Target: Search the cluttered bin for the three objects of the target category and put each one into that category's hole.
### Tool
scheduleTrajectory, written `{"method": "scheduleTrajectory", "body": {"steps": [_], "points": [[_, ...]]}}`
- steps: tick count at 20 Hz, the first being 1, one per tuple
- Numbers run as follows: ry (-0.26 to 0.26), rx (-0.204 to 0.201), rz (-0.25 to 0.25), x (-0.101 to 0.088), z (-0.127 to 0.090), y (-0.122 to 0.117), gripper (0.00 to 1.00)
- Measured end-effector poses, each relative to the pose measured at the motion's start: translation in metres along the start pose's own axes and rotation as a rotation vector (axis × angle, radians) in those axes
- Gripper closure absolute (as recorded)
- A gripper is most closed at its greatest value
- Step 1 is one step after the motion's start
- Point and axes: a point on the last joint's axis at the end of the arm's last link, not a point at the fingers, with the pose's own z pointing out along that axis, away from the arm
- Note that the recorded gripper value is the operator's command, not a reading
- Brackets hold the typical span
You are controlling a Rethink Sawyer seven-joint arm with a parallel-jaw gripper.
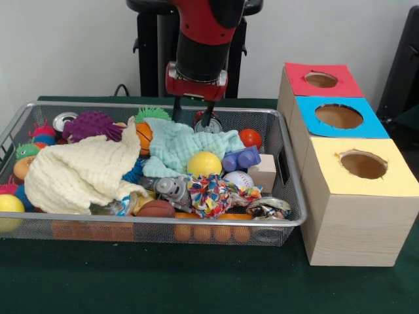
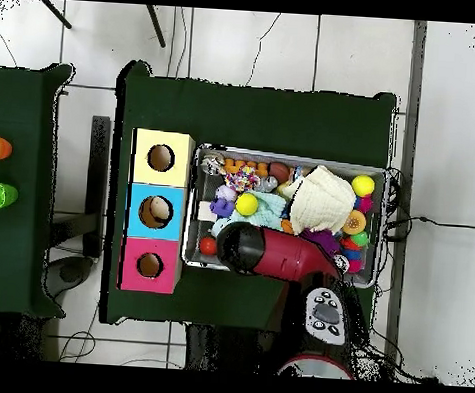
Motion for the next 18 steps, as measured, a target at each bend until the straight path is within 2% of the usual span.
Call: {"method": "scheduleTrajectory", "body": {"steps": [5, 12, 18], "points": [[0.009, -0.002, 0.007, -0.003, 0.011, -0.005, 0.00], [0.044, -0.010, 0.009, 0.006, 0.032, -0.005, 0.00], [0.009, -0.007, 0.005, 0.003, 0.042, -0.003, 0.00]]}}
